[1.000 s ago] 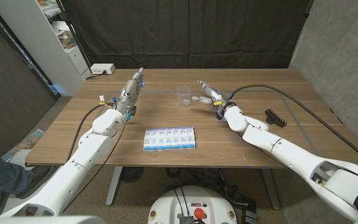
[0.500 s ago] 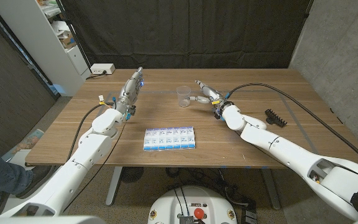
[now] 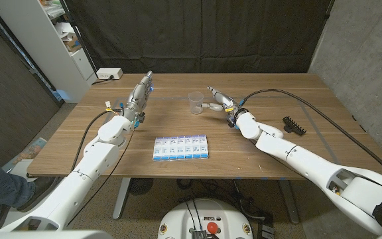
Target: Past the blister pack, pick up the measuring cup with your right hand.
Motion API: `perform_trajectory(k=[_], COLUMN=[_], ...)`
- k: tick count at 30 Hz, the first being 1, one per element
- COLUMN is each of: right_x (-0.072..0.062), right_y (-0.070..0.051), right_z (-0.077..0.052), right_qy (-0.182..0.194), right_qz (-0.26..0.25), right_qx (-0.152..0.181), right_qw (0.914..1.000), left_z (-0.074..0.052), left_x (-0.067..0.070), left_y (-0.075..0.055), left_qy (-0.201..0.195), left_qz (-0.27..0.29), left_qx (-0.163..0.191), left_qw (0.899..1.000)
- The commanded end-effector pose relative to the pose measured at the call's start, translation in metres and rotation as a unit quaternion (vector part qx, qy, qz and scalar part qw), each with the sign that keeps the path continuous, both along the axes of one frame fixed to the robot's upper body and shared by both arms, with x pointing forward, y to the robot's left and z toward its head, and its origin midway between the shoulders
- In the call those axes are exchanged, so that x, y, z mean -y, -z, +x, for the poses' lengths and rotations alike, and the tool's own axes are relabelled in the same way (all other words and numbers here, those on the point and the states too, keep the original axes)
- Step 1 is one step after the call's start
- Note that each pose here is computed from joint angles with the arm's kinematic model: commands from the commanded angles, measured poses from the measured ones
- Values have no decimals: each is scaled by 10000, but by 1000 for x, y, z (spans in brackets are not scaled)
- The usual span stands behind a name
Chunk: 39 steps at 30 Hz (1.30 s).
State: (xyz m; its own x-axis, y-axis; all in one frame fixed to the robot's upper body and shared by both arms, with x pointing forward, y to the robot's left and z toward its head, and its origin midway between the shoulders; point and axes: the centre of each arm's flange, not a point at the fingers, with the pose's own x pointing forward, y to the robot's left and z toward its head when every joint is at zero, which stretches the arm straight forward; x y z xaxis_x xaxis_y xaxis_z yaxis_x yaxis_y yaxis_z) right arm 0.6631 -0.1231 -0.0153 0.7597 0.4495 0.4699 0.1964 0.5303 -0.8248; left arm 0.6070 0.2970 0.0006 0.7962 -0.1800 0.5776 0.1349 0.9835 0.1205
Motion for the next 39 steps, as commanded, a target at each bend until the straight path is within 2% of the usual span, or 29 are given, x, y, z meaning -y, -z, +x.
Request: perform_trajectory(k=[1, 18, 29, 39], right_x=[-5, -13, -25, -32], right_y=[4, 5, 3, 2], right_z=[1, 4, 7, 12], right_qy=[-78, -158, -249, -274], right_qz=[64, 16, -16, -43], right_qx=[-26, -64, -75, -124], right_qw=[9999, 9999, 9997, 9995], left_z=[0, -5, -6, -7], left_x=[6, 6, 2, -2], left_y=[0, 2, 5, 6], left_qy=[10, 2, -21, -68], left_qz=[69, 85, 46, 60], left_qx=[-33, -14, -39, -50], left_qw=[10000, 10000, 10000, 9999])
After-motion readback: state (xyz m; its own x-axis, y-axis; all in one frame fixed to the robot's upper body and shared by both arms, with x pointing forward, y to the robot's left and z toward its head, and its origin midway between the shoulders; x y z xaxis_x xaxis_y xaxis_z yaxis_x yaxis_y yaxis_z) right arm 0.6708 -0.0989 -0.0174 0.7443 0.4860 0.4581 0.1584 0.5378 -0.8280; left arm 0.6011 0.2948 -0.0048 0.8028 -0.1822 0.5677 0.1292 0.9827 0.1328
